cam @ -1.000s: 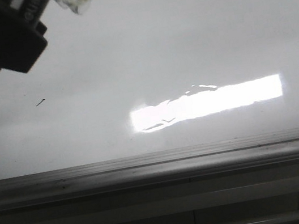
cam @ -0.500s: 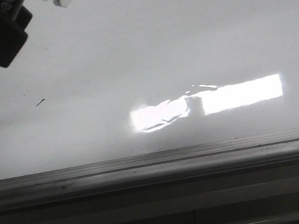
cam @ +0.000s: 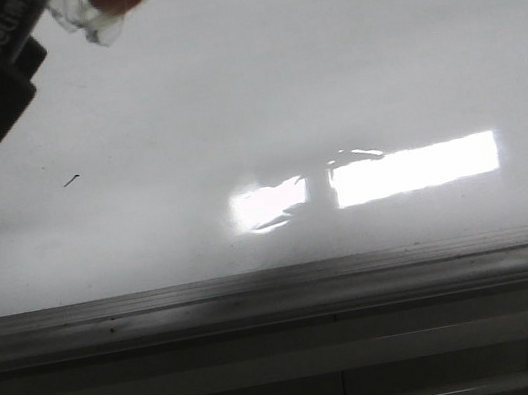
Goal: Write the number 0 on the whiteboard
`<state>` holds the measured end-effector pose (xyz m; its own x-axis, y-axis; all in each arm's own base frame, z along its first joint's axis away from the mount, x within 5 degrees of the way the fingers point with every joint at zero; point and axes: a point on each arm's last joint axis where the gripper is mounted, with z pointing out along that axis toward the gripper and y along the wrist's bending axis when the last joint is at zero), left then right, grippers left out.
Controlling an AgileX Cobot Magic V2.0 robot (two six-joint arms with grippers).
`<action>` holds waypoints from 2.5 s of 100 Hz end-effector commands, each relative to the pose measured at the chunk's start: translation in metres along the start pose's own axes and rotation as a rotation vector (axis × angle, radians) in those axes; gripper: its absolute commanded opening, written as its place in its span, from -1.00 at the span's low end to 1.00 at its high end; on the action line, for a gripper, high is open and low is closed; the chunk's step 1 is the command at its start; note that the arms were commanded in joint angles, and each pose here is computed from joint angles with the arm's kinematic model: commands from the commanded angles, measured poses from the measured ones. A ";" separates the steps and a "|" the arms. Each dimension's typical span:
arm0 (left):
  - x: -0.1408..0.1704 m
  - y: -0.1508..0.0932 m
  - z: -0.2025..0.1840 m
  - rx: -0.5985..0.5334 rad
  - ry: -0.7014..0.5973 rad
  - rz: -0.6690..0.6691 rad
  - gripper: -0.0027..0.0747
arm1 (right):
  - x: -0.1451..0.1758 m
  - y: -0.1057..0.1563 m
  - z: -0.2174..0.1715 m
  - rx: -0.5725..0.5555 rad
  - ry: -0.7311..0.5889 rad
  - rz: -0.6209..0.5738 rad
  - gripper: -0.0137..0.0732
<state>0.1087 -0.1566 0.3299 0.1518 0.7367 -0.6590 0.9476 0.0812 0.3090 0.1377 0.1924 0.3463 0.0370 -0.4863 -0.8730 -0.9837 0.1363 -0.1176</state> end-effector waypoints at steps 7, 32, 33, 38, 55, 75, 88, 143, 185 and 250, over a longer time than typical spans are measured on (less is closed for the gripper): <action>-0.013 0.005 -0.011 -0.056 -0.090 -0.003 -0.98 | -0.013 -0.001 -0.006 0.013 -0.061 0.006 -0.85; -0.023 0.009 -0.019 -0.099 -0.171 -0.116 -0.42 | -0.013 -0.001 -0.011 0.027 -0.062 -0.007 -0.84; -0.023 0.010 -0.020 -0.101 -0.176 -0.127 -0.39 | -0.013 -0.001 -0.011 0.028 -0.063 -0.008 -0.84; -0.024 0.009 -0.025 -0.106 -0.191 -0.161 -0.17 | -0.012 -0.001 -0.015 0.041 -0.066 -0.008 -0.84; -0.024 0.000 -0.057 -0.155 -0.287 -0.195 0.02 | -0.003 0.003 -0.038 0.109 -0.087 0.016 -0.84; -0.008 -0.016 -0.100 -0.307 -0.490 -0.302 -0.21 | 0.030 0.014 -0.062 0.231 -0.073 0.093 -0.84; 0.019 -0.026 -0.105 -0.404 -0.567 -0.423 -0.61 | 0.045 0.022 -0.083 0.378 -0.073 0.132 -0.81; 0.064 -0.040 -0.077 -0.478 -0.611 -0.601 -0.98 | 0.018 -0.027 -0.086 0.609 -0.018 0.048 -0.81; 0.063 -0.040 -0.078 -0.478 -0.618 -0.599 -0.98 | 0.011 -0.043 -0.073 0.588 0.020 0.040 -0.81; 0.063 -0.040 -0.078 -0.477 -0.618 -0.602 -0.98 | 0.019 -0.058 -0.041 0.557 0.079 0.013 -0.81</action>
<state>0.0595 -0.0599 0.3133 -0.1337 0.0918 -0.9868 0.7084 0.7052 -0.0304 0.1822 0.1387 0.3396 -0.0569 -0.5892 -0.8060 -0.7853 0.5249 -0.3283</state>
